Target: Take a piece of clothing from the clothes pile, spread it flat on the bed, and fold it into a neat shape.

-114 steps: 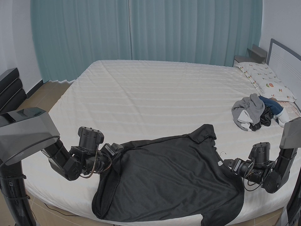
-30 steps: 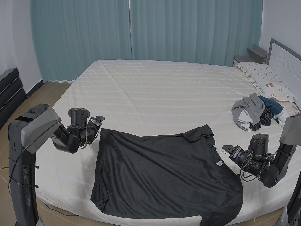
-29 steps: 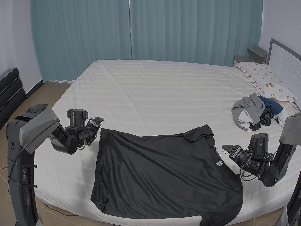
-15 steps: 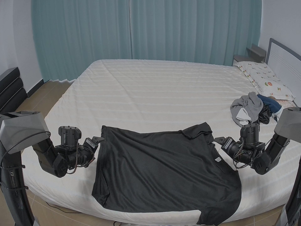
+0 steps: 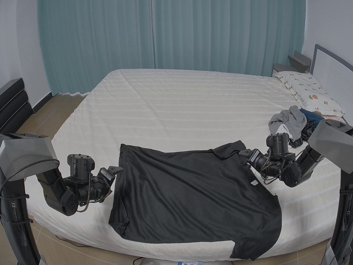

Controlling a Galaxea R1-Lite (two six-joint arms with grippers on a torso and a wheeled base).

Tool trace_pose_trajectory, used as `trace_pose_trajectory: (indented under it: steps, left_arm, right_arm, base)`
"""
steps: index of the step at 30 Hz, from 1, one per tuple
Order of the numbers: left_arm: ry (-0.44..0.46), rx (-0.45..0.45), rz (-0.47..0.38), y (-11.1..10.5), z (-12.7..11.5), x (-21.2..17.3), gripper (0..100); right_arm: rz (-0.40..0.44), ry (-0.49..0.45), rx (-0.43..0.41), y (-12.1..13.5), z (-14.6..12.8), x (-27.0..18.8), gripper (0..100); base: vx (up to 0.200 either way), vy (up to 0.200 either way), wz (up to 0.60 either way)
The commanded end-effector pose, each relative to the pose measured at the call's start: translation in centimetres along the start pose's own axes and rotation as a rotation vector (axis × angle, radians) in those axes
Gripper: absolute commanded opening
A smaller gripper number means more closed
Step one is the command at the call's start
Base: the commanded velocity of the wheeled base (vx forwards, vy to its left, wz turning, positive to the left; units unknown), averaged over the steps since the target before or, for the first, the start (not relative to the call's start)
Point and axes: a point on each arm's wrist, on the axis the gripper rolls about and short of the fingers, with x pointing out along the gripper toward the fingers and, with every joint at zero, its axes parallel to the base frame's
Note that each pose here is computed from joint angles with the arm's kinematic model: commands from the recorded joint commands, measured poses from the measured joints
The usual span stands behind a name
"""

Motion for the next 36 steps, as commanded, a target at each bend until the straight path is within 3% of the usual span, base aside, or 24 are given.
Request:
trace_pose_trajectory:
  steps: [1, 7, 16, 23, 25, 31, 32, 36]
  left_arm:
    - [0.004, -0.022, 0.009, 0.3, -0.2, 0.1, 100]
    - [-0.007, -0.047, 0.004, 0.1, 0.0, 0.2, 100]
    - [-0.006, -0.048, 0.008, 0.2, 0.0, 0.2, 100]
    - [-0.02, -0.043, -0.016, 0.1, 0.0, 0.1, 100]
    - [-0.026, -0.042, -0.025, 0.1, -0.1, 0.1, 100]
    - [-0.025, -0.042, -0.024, 0.2, -0.1, 0.1, 100]
    - [-0.025, -0.042, -0.024, 0.2, -0.1, 0.1, 100]
    - [-0.025, -0.042, -0.024, 0.2, -0.1, 0.1, 100]
  right_arm:
    - [-0.004, 0.035, 0.001, 0.8, -0.6, 3.1, 100]
    - [-0.029, 0.057, 0.081, 1.9, 0.1, 6.5, 100]
    - [-0.036, 0.086, 0.077, 2.3, -0.6, 9.6, 100]
    - [-0.028, 0.093, 0.083, 3.3, -0.8, 10.7, 100]
    - [-0.032, 0.12, 0.071, 3.7, -2.3, 11.8, 100]
    - [-0.01, 0.086, 0.075, 4.1, -2.2, 13.2, 100]
    - [-0.004, 0.076, 0.077, 4.2, -1.9, 13.2, 0]
    - [0.013, 0.042, 0.085, 4.6, -0.6, 13.0, 0]
  base:
    - [0.0, 0.0, 0.0]
    - [0.0, 0.0, 0.0]
    - [0.133, 0.0, 0.0]
    - [0.0, 0.0, 0.0]
    - [0.0, 0.0, 0.0]
    - [0.0, 0.0, 0.0]
    - [0.0, 0.0, 0.0]
    - [0.0, 0.0, 0.0]
